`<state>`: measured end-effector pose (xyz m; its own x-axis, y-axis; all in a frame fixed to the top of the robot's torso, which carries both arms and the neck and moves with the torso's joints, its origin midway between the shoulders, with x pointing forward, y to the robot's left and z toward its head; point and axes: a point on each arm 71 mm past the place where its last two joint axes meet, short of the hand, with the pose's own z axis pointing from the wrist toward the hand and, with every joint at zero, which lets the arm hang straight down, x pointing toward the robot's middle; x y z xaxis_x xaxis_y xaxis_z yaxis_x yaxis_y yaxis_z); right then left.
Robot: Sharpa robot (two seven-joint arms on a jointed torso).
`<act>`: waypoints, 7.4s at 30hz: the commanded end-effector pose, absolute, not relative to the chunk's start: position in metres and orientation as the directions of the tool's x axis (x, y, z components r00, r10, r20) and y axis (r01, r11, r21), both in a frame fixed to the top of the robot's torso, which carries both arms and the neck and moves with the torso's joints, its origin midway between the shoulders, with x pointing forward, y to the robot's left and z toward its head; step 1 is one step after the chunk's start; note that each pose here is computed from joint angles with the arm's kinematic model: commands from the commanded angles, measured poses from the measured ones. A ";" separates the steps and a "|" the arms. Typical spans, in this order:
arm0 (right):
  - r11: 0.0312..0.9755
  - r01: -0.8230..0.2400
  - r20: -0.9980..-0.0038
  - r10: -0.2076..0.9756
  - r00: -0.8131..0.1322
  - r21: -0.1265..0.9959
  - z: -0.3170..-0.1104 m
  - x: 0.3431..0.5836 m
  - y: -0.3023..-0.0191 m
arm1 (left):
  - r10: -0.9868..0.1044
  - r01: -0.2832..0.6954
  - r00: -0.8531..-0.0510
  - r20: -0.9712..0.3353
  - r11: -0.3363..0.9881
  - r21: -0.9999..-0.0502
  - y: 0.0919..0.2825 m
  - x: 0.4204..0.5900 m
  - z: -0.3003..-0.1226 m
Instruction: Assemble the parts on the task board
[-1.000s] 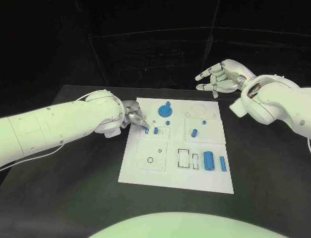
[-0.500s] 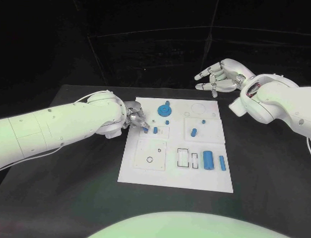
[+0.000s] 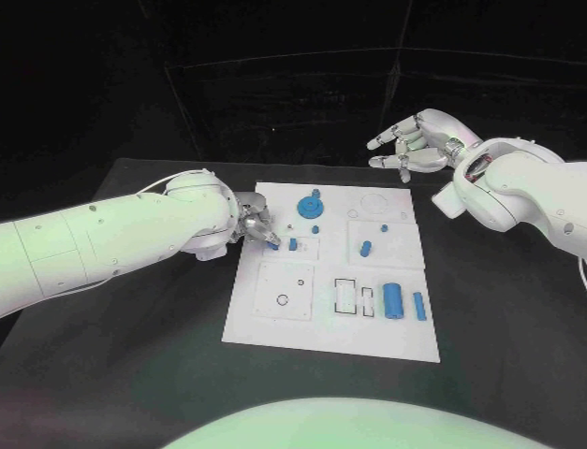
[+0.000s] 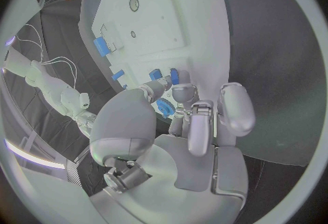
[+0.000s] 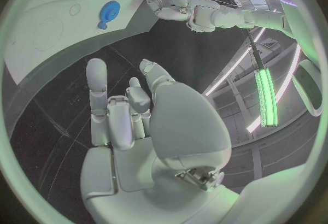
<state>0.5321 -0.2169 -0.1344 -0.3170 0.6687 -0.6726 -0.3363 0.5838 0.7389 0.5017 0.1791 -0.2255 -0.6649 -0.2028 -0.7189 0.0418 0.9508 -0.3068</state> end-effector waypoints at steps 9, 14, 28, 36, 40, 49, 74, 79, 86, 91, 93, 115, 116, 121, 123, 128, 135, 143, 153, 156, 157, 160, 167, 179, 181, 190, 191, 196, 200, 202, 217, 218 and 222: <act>0.577 -0.344 -0.670 0.668 -0.323 0.741 -0.133 0.532 -0.216 | -0.151 0.055 -0.695 -0.703 0.964 -0.261 0.179 0.498 -0.231; 0.577 -0.344 -0.670 0.668 -0.323 0.741 -0.133 0.532 -0.216 | -0.151 0.060 -0.695 -0.703 0.962 -0.265 0.177 0.498 -0.231; 0.576 -0.345 -0.670 0.668 -0.323 0.741 -0.133 0.532 -0.215 | -0.154 0.057 -0.690 -0.707 0.962 -0.266 0.172 0.501 -0.231; 0.575 -0.345 -0.670 0.668 -0.325 0.741 -0.133 0.533 -0.214 | -0.147 0.046 -0.696 -0.703 0.968 -0.248 0.174 0.505 -0.233; 0.575 -0.346 -0.669 0.668 -0.326 0.742 -0.133 0.533 -0.213 | -0.146 0.043 -0.697 -0.702 0.969 -0.244 0.173 0.506 -0.233; 0.573 -0.346 -0.668 0.669 -0.327 0.743 -0.133 0.533 -0.213 | -0.155 0.035 -0.689 -0.708 0.968 -0.247 0.175 0.508 -0.233; 0.576 -0.342 -0.668 0.670 -0.324 0.743 -0.134 0.534 -0.214 | -0.512 0.020 -0.514 -0.689 0.795 -0.606 0.183 0.517 -0.208; 0.576 -0.342 -0.669 0.670 -0.323 0.742 -0.134 0.535 -0.214 | -0.511 0.113 -0.517 -0.687 0.755 -0.646 0.171 0.519 -0.205; 0.575 -0.343 -0.668 0.669 -0.325 0.743 -0.134 0.535 -0.213 | -0.374 0.358 -0.510 -0.774 0.727 -0.586 0.146 0.520 -0.207; 0.574 -0.344 -0.668 0.668 -0.328 0.743 -0.135 0.535 -0.211 | -0.247 0.481 -0.461 -0.852 0.737 -0.474 0.134 0.525 -0.210; 0.574 -0.344 -0.668 0.668 -0.328 0.743 -0.135 0.535 -0.211 | -0.212 0.496 -0.443 -0.871 0.751 -0.435 0.132 0.526 -0.211; 0.570 -0.348 -0.667 0.667 -0.333 0.744 -0.135 0.536 -0.207 | -0.062 0.522 -0.425 -0.903 0.798 -0.301 0.103 0.527 -0.224; 0.570 -0.348 -0.667 0.667 -0.333 0.744 -0.135 0.536 -0.207 | -0.061 0.520 -0.426 -0.903 0.800 -0.299 0.103 0.528 -0.224; 0.569 -0.349 -0.666 0.666 -0.335 0.745 -0.135 0.536 -0.206 | -0.052 0.515 -0.431 -0.901 0.806 -0.293 0.101 0.530 -0.225; 0.569 -0.349 -0.666 0.666 -0.335 0.745 -0.135 0.536 -0.206 | -0.051 0.514 -0.432 -0.900 0.806 -0.292 0.100 0.530 -0.225; 0.569 -0.349 -0.666 0.666 -0.336 0.745 -0.135 0.536 -0.206 | -0.049 0.514 -0.432 -0.900 0.807 -0.291 0.098 0.531 -0.226; 0.568 -0.350 -0.666 0.665 -0.337 0.745 -0.135 0.536 -0.205 | -0.045 0.514 -0.435 -0.899 0.808 -0.289 0.095 0.532 -0.226; 0.567 -0.351 -0.665 0.665 -0.340 0.745 -0.135 0.536 -0.204 | -0.021 0.511 -0.443 -0.896 0.815 -0.272 0.091 0.533 -0.228; 0.566 -0.351 -0.665 0.665 -0.340 0.746 -0.135 0.536 -0.204 | -0.007 0.509 -0.441 -0.897 0.822 -0.256 0.090 0.535 -0.229; 0.566 -0.352 -0.665 0.665 -0.340 0.746 -0.135 0.536 -0.203 | -0.017 0.514 -0.429 -0.903 0.818 -0.260 0.090 0.536 -0.228; 0.566 -0.352 -0.665 0.665 -0.340 0.746 -0.135 0.536 -0.203 | -0.024 0.519 -0.421 -0.907 0.813 -0.263 0.090 0.536 -0.228; 0.566 -0.352 -0.665 0.665 -0.340 0.745 -0.135 0.536 -0.203 | -0.049 0.536 -0.394 -0.918 0.799 -0.273 0.091 0.536 -0.225; 0.566 -0.353 -0.665 0.665 -0.339 0.745 -0.135 0.536 -0.204 | -0.127 0.575 -0.341 -0.931 0.756 -0.314 0.093 0.533 -0.216; 0.567 -0.352 -0.666 0.666 -0.336 0.745 -0.135 0.536 -0.206 | -0.233 0.571 -0.347 -0.908 0.716 -0.402 0.108 0.524 -0.196; 0.568 -0.352 -0.666 0.666 -0.336 0.744 -0.135 0.536 -0.206 | -0.244 0.563 -0.355 -0.902 0.715 -0.415 0.114 0.522 -0.194; 0.570 -0.349 -0.667 0.667 -0.333 0.744 -0.135 0.535 -0.209 | -0.238 0.501 -0.388 -0.890 0.757 -0.420 0.148 0.521 -0.196; 0.570 -0.348 -0.667 0.667 -0.333 0.744 -0.135 0.535 -0.209 | -0.236 0.494 -0.390 -0.890 0.762 -0.419 0.152 0.521 -0.197; 0.571 -0.348 -0.667 0.667 -0.332 0.744 -0.135 0.536 -0.210 | -0.231 0.467 -0.397 -0.889 0.783 -0.411 0.164 0.524 -0.200; 0.571 -0.348 -0.667 0.667 -0.332 0.744 -0.135 0.536 -0.210 | -0.224 0.452 -0.404 -0.887 0.794 -0.406 0.168 0.526 -0.202; 0.571 -0.348 -0.667 0.667 -0.332 0.744 -0.135 0.536 -0.209 | -0.219 0.447 -0.411 -0.885 0.798 -0.405 0.169 0.528 -0.204; 0.570 -0.349 -0.667 0.667 -0.332 0.744 -0.135 0.536 -0.209 | -0.199 0.426 -0.435 -0.878 0.813 -0.396 0.168 0.533 -0.212; 0.570 -0.349 -0.667 0.667 -0.333 0.744 -0.135 0.536 -0.209 | -0.198 0.426 -0.437 -0.878 0.813 -0.396 0.167 0.533 -0.212; 0.570 -0.349 -0.667 0.667 -0.333 0.744 -0.135 0.536 -0.209 | -0.193 0.426 -0.442 -0.876 0.814 -0.395 0.165 0.533 -0.214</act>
